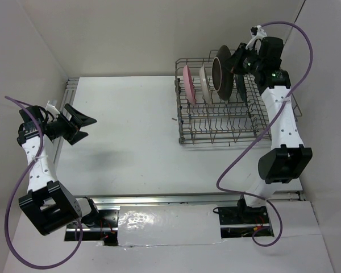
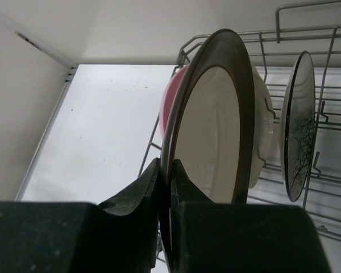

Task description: Load the mixed dishes into the dish rack

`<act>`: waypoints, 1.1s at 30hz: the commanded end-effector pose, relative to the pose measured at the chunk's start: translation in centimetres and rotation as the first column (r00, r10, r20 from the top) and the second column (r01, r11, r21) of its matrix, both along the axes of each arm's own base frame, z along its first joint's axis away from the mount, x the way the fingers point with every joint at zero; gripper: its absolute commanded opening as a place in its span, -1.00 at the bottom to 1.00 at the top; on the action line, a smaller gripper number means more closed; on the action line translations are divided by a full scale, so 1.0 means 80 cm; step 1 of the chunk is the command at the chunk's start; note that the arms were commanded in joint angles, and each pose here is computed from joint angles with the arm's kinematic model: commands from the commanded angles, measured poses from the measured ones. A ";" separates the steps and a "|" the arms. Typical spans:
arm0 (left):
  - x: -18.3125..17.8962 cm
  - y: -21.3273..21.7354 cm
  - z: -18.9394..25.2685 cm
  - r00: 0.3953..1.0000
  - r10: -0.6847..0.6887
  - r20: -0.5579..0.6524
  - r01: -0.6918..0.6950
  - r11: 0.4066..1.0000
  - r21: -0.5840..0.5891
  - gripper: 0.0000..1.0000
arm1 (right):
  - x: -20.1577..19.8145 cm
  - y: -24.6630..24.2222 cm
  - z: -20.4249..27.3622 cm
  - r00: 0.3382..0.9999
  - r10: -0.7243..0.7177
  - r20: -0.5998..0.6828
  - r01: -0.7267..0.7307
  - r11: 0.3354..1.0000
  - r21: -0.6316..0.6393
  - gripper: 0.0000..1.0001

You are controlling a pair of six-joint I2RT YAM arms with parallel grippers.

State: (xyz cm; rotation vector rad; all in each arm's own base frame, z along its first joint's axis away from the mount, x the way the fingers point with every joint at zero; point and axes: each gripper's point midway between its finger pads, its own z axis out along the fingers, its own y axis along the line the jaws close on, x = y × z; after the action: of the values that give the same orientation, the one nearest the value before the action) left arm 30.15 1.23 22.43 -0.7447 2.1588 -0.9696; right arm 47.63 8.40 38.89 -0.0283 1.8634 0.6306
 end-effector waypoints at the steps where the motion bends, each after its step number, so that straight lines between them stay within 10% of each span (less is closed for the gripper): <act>1: 0.007 0.004 0.023 0.998 -0.008 0.061 0.006 1.000 0.030 0.99 | 0.010 0.017 0.108 0.957 0.023 0.288 -0.020 1.000 -0.013 -1.00; 33: 0.017 0.013 -0.011 1.000 0.009 -0.014 -0.009 0.999 0.044 0.99 | 0.137 0.006 0.005 0.974 -0.132 0.186 0.141 0.989 -0.035 -1.00</act>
State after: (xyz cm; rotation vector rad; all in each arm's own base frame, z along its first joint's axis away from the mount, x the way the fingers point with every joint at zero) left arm 30.73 1.96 20.71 -0.8025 2.1998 -0.9318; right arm 57.31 8.58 30.36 0.0722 1.9831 0.4894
